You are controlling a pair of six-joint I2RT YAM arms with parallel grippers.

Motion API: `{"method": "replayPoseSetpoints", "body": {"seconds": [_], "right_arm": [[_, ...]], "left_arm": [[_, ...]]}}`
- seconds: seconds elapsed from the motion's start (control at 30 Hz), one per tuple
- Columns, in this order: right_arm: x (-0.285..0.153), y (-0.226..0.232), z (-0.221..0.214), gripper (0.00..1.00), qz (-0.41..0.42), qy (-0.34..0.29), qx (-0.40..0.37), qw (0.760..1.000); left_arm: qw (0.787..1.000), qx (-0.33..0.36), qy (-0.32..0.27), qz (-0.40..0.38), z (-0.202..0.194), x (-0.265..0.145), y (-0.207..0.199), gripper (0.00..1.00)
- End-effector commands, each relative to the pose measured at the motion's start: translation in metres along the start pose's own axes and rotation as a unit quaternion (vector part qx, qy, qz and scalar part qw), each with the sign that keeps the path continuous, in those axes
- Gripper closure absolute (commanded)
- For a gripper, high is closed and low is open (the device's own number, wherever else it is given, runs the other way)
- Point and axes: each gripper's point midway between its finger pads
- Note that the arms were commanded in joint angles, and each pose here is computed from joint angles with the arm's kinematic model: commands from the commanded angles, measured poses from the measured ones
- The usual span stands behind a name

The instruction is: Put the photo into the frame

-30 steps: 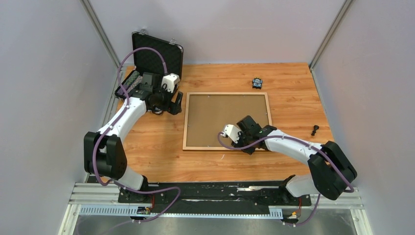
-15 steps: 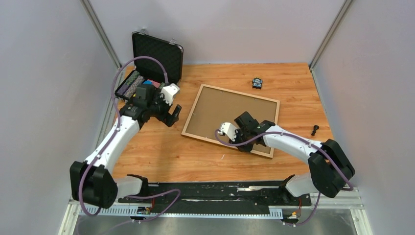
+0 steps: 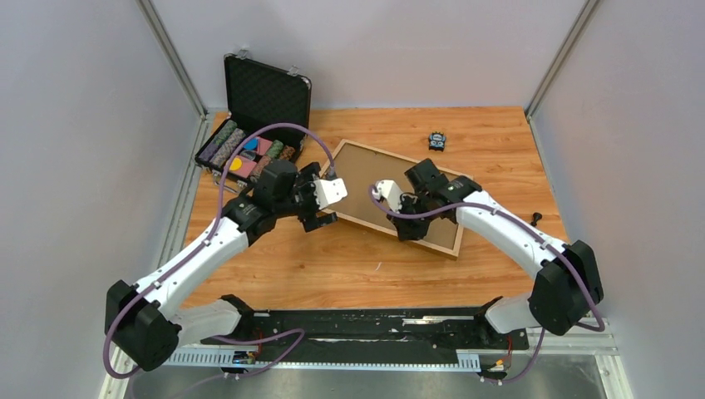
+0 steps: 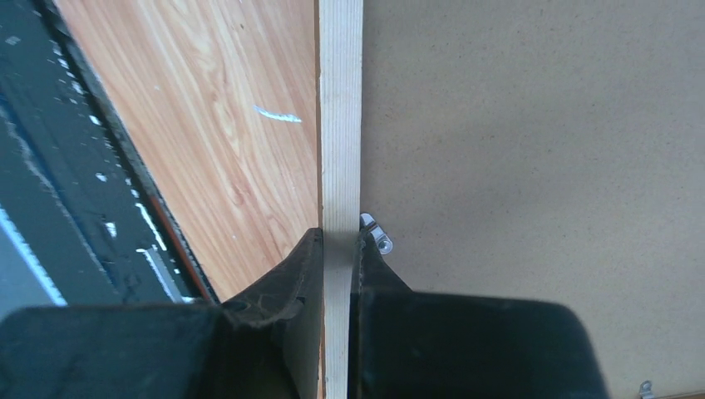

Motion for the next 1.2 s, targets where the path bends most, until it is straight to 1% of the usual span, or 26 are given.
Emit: {"method": "replayPoseSetpoints", "body": {"seconds": [0.0,0.1,0.2,0.33,0.5,0.57,0.63,0.7,0.77,0.8,0.9,0.93,0.97,1.07,1.1,1.13,1.17], "right_arm": [[-0.035,-0.006,0.046,1.00,0.019,-0.083,-0.008,0.996],[-0.049,-0.009,0.056,1.00,0.024,-0.098,0.000,0.995],[-0.062,-0.014,0.064,1.00,0.025,-0.108,0.006,0.994],[-0.073,-0.017,0.070,1.00,0.038,-0.118,0.018,0.992],[-0.084,-0.022,0.072,1.00,0.048,-0.126,0.033,0.990],[-0.088,-0.026,0.072,1.00,0.047,-0.127,0.036,0.990],[-0.091,-0.027,0.071,1.00,0.051,-0.131,0.041,0.989],[-0.095,-0.027,0.071,1.00,0.055,-0.135,0.046,0.988],[-0.096,-0.028,0.070,1.00,0.055,-0.135,0.047,0.988],[-0.096,-0.028,0.070,1.00,0.055,-0.134,0.047,0.988],[-0.097,-0.031,0.068,1.00,0.051,-0.129,0.049,0.989],[-0.097,-0.032,0.067,1.00,0.048,-0.128,0.049,0.989],[-0.098,-0.033,0.066,1.00,0.045,-0.127,0.050,0.990],[-0.100,-0.037,0.065,1.00,0.036,-0.124,0.052,0.990],[-0.101,-0.038,0.065,1.00,0.033,-0.124,0.053,0.990],[-0.103,-0.040,0.066,1.00,0.030,-0.125,0.053,0.990],[-0.104,-0.042,0.066,1.00,0.026,-0.125,0.054,0.990]], "left_arm": [[0.994,0.093,-0.051,0.000,0.025,0.006,0.000,0.00],[0.987,0.142,-0.070,-0.008,0.033,0.013,-0.008,0.00],[0.974,0.212,-0.080,-0.022,0.037,0.023,-0.021,0.00],[0.955,0.281,-0.094,-0.019,0.045,0.036,-0.027,0.00],[0.942,0.327,-0.081,-0.001,0.049,0.055,-0.026,0.00],[0.940,0.332,-0.074,0.005,0.050,0.059,-0.022,0.00],[0.941,0.334,-0.063,0.009,0.050,0.064,-0.018,0.03],[0.942,0.332,-0.051,0.013,0.049,0.067,-0.014,0.08],[0.943,0.329,-0.041,0.017,0.049,0.071,-0.010,0.19],[0.944,0.328,-0.035,0.017,0.048,0.072,-0.009,0.21],[0.946,0.322,-0.026,0.013,0.053,0.074,-0.007,0.32],[0.947,0.320,-0.025,0.012,0.053,0.073,-0.007,0.34],[0.948,0.318,-0.022,0.009,0.056,0.072,-0.007,0.39],[0.949,0.316,-0.016,0.002,0.059,0.070,-0.008,0.50],[0.949,0.315,-0.012,-0.002,0.061,0.068,-0.008,0.56],[0.950,0.313,-0.012,-0.002,0.065,0.068,-0.008,0.59],[0.950,0.311,-0.005,-0.007,0.062,0.067,-0.009,0.66]]}}
Point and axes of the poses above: each gripper's point midway between its finger pads, its own x axis out along the fingers, its own y axis along the line the jaws close on, z = x × y, and after that the axes turned 11 degrees about -x, right-handed
